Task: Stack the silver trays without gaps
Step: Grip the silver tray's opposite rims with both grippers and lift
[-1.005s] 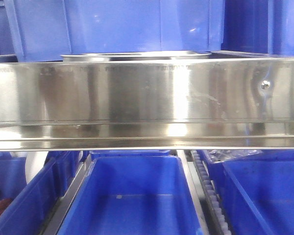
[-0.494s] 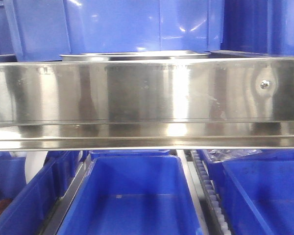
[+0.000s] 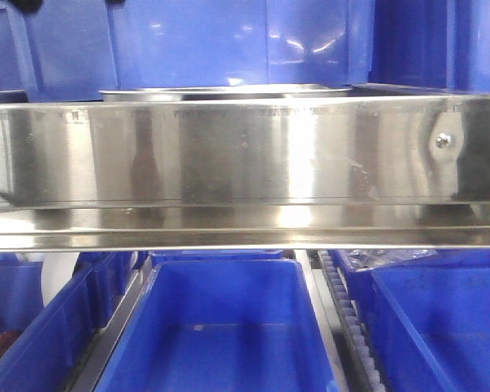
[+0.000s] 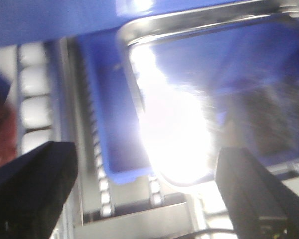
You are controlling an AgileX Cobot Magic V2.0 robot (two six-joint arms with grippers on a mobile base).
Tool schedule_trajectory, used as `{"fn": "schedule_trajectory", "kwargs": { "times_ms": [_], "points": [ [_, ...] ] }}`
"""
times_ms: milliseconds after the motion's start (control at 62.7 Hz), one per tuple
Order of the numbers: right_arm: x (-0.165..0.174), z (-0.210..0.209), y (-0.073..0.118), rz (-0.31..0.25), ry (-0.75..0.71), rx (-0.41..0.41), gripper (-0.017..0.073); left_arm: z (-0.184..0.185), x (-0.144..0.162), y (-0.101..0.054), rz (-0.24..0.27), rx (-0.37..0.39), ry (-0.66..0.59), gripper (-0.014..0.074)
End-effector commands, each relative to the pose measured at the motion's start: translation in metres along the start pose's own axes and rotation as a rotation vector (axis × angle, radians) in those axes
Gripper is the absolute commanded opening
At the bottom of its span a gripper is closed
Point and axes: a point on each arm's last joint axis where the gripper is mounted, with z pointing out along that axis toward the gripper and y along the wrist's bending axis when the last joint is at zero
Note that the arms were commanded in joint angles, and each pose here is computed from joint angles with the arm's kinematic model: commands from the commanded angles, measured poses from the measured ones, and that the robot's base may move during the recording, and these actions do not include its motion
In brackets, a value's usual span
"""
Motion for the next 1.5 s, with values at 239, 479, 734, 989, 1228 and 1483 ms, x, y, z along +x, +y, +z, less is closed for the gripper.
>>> {"fn": "schedule_trajectory", "kwargs": {
  "times_ms": [239, 479, 734, 989, 1228, 1483],
  "points": [
    [-0.02, 0.033, 0.001, 0.054, -0.04, 0.084, 0.0585, 0.018, -0.023, -0.006, -0.088, -0.012, -0.012, 0.0473],
    [-0.023, 0.053, 0.003, 0.048, -0.06, 0.068, 0.0538, 0.042, -0.025, -0.011, -0.107, 0.008, 0.029, 0.0473],
    [-0.023, 0.065, 0.003, 0.033, -0.061, 0.075, 0.0538, 0.062, -0.022, -0.013, -0.116, 0.012, 0.07, 0.0473],
    [-0.022, 0.078, 0.003, 0.003, -0.053, 0.082, 0.0538, 0.066, -0.022, -0.014, -0.121, 0.019, 0.067, 0.0473],
    [-0.018, 0.093, 0.002, -0.019, -0.013, 0.1, 0.0538, 0.073, -0.02, -0.015, -0.131, 0.03, 0.084, 0.0473],
    [-0.017, 0.096, 0.002, -0.02, -0.008, 0.102, 0.0516, 0.082, -0.017, -0.016, -0.133, 0.026, 0.109, 0.0473]
  ]
}}
